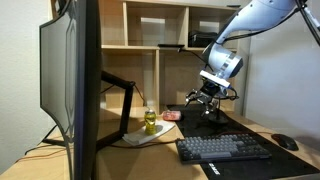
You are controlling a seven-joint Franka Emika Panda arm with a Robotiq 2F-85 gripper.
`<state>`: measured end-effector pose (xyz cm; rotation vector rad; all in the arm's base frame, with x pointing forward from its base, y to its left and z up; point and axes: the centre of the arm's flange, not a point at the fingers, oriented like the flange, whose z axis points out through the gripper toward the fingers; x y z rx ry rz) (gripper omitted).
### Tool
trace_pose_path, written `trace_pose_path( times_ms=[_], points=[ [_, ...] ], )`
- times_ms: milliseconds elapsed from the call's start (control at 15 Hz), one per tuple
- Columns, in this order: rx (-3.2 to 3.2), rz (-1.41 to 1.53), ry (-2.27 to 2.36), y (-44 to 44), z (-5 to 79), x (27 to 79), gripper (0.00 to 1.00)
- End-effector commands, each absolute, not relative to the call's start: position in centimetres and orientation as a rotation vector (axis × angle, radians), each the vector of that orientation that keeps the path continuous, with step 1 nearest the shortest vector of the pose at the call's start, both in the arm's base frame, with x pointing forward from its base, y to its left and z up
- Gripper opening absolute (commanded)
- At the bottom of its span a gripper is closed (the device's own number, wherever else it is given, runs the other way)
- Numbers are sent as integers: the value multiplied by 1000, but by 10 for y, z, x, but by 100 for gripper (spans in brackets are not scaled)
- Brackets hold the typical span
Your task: Place the pink soda can upright on the paper
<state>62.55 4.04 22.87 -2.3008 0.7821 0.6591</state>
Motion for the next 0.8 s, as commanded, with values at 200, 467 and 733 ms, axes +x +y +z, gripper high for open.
trace_pose_path(
  times_ms=[200, 467, 733],
  points=[
    [-2128, 680, 983, 48, 227, 664, 100],
    [-2110, 686, 1106, 50, 219, 679, 100],
    [-1847, 707, 1332, 46, 200, 717, 100]
  ],
)
